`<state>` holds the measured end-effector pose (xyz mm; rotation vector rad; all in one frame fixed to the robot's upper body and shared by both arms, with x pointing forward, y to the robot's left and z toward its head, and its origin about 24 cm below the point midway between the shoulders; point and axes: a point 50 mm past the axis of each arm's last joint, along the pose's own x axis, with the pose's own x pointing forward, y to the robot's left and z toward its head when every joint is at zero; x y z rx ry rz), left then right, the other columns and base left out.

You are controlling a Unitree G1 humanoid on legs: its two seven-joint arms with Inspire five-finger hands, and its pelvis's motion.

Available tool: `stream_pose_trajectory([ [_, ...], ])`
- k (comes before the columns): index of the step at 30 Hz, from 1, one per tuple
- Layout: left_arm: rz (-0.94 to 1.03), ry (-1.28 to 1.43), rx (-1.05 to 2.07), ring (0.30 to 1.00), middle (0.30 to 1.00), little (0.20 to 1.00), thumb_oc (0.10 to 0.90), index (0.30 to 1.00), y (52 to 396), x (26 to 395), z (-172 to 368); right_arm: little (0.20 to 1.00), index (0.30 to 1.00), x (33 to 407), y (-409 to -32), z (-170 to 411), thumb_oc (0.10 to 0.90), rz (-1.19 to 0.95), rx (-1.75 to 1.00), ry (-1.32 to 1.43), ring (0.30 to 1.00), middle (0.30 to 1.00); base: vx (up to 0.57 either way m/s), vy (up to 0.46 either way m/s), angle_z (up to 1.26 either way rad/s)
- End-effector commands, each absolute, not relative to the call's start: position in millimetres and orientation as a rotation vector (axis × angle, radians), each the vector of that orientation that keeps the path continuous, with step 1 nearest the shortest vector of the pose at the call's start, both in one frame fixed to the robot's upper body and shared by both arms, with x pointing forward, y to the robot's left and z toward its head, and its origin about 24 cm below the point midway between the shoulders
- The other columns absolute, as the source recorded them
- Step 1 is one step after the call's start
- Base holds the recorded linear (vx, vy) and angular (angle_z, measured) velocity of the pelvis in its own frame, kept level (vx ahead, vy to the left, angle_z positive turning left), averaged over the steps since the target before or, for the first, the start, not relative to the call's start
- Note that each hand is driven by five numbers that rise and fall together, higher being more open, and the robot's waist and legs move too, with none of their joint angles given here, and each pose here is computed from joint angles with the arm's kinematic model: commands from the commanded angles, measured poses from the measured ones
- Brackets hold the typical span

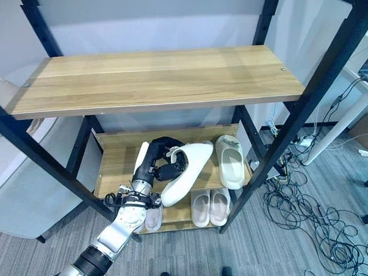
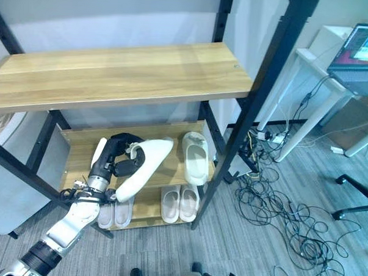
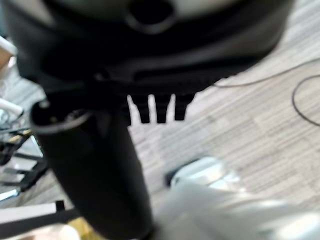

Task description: Arrange the slippers neatly on the shoe rack.

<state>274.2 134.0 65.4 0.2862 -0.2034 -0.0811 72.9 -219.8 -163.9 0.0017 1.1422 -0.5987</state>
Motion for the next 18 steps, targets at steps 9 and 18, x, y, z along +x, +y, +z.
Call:
stream_pose_trajectory([
  [9,0.141,-0.529,0.267,0.300,0.300,0.300,0.400,0.300,129,284,115,0.900,0.900,82,-193,-165,0.800,-0.518,0.002,1.112,0.900,0.900,0.08,-0.090,0.05],
  [18,0.273,-0.666,0.485,0.300,0.300,0.300,0.400,0.300,138,284,119,0.900,0.900,80,-197,-165,0.800,-0.571,-0.030,1.107,0.900,0.900,0.04,-0.012,0.10],
])
